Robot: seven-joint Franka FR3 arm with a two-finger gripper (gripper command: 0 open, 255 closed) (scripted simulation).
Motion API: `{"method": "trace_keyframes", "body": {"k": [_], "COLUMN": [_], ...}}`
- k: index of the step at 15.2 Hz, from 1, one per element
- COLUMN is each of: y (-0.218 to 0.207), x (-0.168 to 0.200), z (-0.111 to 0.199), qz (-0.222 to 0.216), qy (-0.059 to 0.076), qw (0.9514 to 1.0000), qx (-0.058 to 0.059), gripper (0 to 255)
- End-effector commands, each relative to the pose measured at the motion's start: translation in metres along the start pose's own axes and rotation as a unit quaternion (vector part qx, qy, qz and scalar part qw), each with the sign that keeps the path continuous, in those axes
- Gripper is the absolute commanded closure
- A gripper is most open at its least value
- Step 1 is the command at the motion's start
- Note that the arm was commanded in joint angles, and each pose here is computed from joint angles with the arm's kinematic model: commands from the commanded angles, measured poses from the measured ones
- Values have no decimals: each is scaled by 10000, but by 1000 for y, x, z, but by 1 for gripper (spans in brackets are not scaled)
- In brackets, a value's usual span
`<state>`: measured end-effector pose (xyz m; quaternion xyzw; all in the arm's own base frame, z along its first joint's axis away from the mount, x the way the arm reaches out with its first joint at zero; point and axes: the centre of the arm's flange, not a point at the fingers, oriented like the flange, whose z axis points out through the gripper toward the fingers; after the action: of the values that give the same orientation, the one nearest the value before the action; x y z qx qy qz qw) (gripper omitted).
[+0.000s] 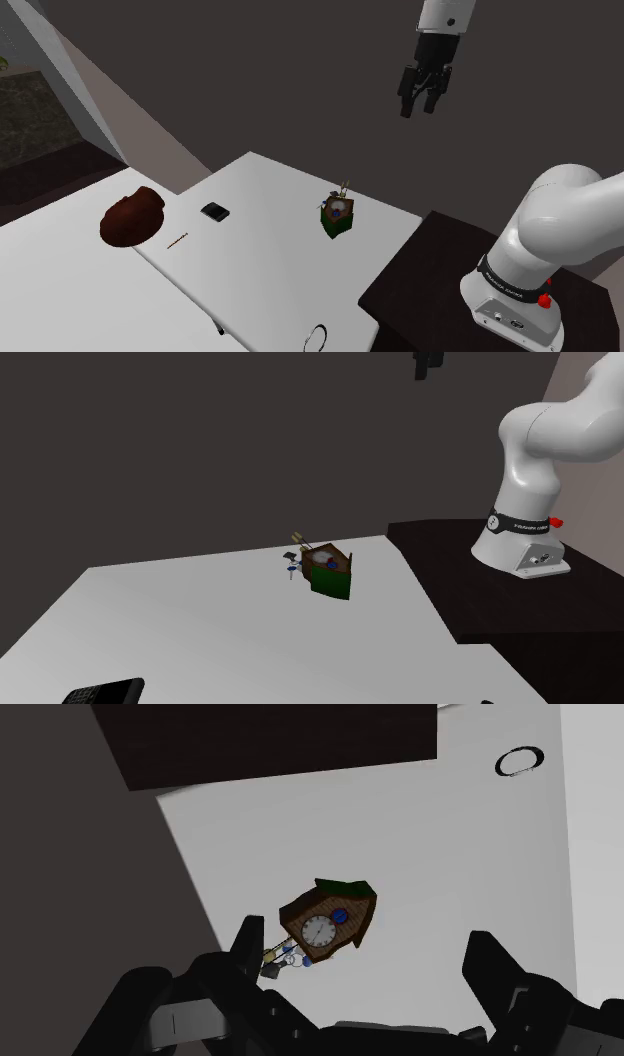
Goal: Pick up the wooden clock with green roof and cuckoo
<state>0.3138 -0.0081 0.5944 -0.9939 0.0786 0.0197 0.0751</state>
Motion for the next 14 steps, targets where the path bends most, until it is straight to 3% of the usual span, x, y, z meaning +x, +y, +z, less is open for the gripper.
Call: {"method": "trace_keyframes", "body": {"k": [1,7,14], "y": [0,-14,-19], "x": [0,41,92], "z": [0,66,143], "qz": [0,850,1833], "qy": [0,39,84], "qw": [10000,9963,9828], "qx": [0,-91,-197], "gripper": [0,0,0]}}
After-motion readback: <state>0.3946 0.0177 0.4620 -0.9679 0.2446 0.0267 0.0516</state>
